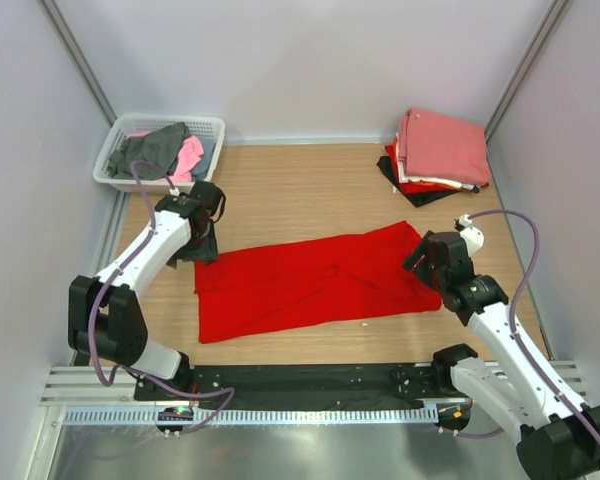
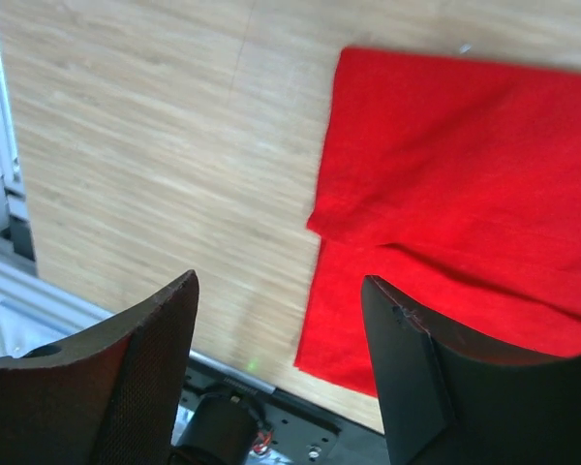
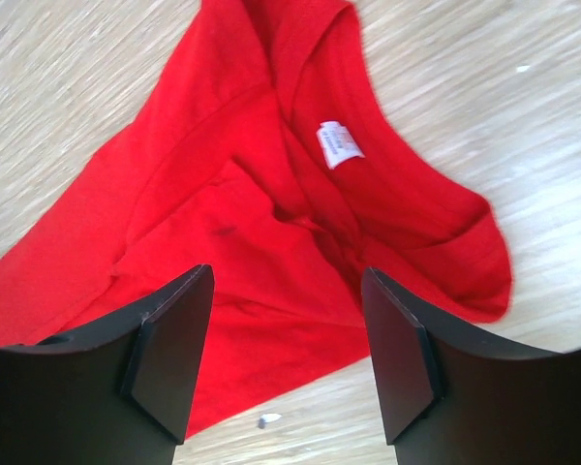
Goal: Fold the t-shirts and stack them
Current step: Fold the tshirt
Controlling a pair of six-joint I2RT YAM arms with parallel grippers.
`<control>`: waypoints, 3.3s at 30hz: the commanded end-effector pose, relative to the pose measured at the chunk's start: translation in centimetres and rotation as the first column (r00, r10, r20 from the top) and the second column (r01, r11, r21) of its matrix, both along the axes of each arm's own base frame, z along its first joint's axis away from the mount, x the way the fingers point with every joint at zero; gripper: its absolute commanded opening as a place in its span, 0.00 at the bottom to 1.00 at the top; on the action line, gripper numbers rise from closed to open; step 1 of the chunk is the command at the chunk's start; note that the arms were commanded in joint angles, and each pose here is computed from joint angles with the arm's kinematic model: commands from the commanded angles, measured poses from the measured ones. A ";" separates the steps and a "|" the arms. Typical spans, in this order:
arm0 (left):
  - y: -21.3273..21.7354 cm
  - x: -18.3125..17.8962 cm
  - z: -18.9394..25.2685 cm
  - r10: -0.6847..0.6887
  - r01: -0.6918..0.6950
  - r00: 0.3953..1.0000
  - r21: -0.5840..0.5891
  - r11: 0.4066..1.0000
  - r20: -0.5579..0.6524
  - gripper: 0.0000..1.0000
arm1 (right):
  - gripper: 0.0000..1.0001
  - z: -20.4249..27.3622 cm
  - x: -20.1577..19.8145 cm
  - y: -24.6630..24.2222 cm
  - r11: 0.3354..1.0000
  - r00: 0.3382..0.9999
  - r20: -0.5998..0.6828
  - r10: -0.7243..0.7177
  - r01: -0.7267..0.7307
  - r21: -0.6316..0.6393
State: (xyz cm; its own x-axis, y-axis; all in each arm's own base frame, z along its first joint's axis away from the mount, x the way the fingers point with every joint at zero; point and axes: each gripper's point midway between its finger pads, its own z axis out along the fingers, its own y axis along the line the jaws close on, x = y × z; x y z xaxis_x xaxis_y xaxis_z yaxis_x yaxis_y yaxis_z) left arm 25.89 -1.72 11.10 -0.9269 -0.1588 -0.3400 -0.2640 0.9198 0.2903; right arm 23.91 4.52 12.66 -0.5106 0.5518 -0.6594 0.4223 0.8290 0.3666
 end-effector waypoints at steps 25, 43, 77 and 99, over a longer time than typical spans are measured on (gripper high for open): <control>-9.4 -2.5 -9.6 -0.056 0.015 0.978 -0.198 0.980 -0.201 0.57 | 0.77 -11.8 15.1 10.8 0.947 0.846 -0.460 0.269 -0.320 -0.036; -23.6 -13.6 -11.2 -0.219 0.099 0.962 -0.536 0.838 -0.164 0.57 | 0.78 -11.6 30.4 31.9 0.659 0.714 -0.015 0.700 -0.638 0.398; -24.1 -16.6 1.2 -0.203 0.200 0.978 -0.471 0.859 0.044 0.63 | 0.97 0.9 38.5 31.1 0.702 0.735 0.391 0.553 -0.664 0.256; -14.2 -11.4 4.3 -0.082 0.238 0.932 -0.425 0.873 0.353 0.76 | 0.88 9.4 7.0 15.3 0.893 0.897 0.087 0.434 -0.441 0.095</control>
State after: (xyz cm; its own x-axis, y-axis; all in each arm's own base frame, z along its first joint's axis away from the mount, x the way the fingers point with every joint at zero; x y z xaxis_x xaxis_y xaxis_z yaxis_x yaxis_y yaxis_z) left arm 13.24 -15.93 16.29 -0.8283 -0.1913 -0.5266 -0.1054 0.9763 -0.1888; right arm 37.12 21.16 33.30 -0.4846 0.4248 -0.7646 -0.1929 0.8007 0.5671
